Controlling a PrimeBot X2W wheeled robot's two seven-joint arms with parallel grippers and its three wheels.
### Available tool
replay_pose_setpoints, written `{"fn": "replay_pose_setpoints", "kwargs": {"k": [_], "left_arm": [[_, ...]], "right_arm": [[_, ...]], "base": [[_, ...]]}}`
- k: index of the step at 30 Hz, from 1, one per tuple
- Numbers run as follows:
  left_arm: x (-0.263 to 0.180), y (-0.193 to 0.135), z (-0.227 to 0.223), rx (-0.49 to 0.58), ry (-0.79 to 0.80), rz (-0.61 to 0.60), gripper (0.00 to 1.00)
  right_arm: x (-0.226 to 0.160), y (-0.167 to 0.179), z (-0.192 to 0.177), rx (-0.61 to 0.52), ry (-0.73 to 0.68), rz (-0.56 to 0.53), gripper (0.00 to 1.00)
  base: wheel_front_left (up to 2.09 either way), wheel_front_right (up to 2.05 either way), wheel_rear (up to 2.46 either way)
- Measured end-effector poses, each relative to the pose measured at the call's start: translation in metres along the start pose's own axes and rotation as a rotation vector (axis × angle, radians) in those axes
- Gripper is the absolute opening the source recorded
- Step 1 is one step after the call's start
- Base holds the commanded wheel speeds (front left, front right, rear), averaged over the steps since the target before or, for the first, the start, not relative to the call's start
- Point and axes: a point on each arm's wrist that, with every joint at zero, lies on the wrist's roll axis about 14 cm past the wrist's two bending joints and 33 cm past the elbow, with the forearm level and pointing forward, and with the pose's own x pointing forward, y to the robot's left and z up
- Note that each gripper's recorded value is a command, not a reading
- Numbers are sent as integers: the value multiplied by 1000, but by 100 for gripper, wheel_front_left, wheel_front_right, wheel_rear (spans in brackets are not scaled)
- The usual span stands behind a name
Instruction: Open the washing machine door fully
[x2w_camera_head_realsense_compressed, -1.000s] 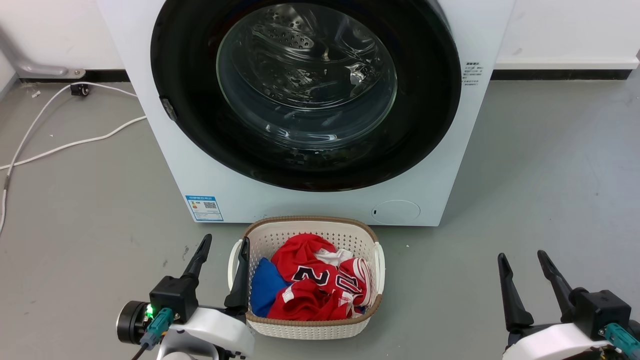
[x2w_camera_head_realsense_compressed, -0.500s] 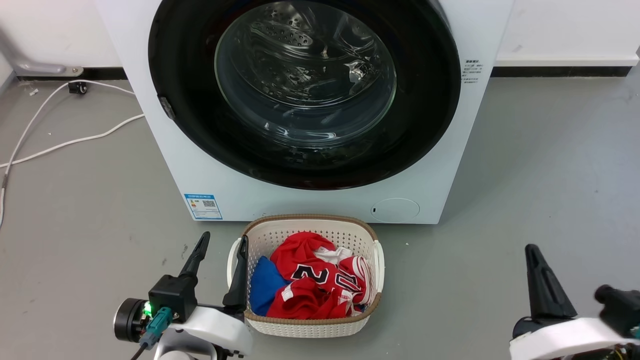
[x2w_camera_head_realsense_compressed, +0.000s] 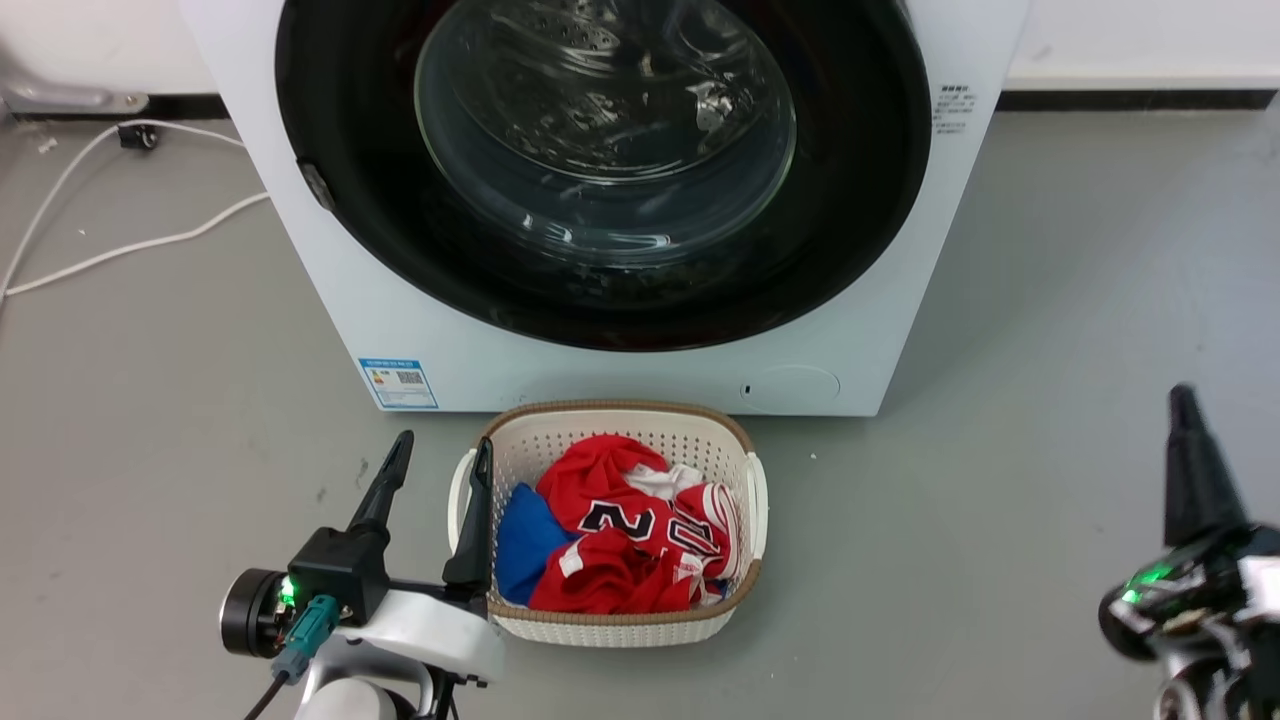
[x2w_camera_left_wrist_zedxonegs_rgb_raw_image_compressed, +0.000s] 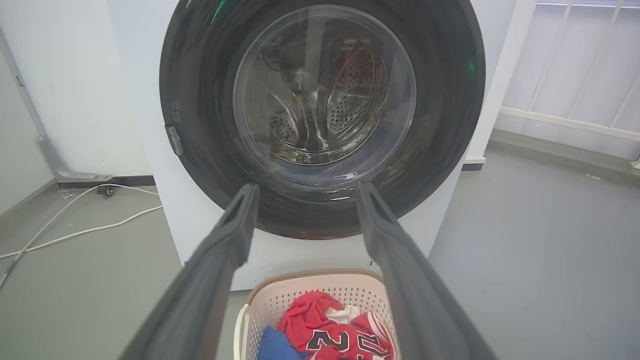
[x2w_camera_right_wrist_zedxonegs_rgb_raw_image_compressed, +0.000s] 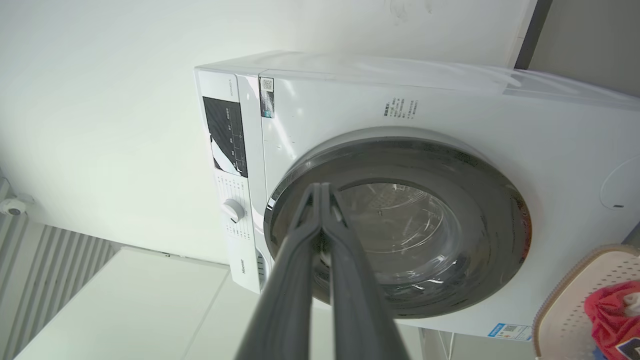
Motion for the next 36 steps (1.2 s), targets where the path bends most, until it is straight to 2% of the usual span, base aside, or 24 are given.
{"fn": "replay_pose_setpoints", "kwargs": {"k": [3, 6, 10, 15, 21, 31, 36], "left_arm": [[6, -1, -2, -3, 0, -1, 100], [15, -3, -3, -4, -2, -9, 100], [27, -8, -4, -15, -10, -23, 100], [41, -9, -3, -16, -26, -23, 100], [56, -9, -10, -15, -27, -29, 100], [78, -7, -23, -9, -27, -33, 100], [87, -5, -33, -8, -19, -26, 100]], "right_arm": [[16, 6, 12, 126, -12, 25, 0], [37, 12, 29, 183, -5, 55, 0], [68, 19, 47, 122, 56, 75, 0], [109, 33, 48, -4, 192, 94, 0], [153, 29, 38, -157, 375, 37, 0], [228, 32, -6, -348, 622, -7, 0], [257, 17, -36, -418, 721, -48, 0]], "base": [[0, 0, 0], [0, 0, 0], [0, 0, 0], [0, 0, 0], [0, 0, 0], [0, 0, 0], [0, 0, 0]]}}
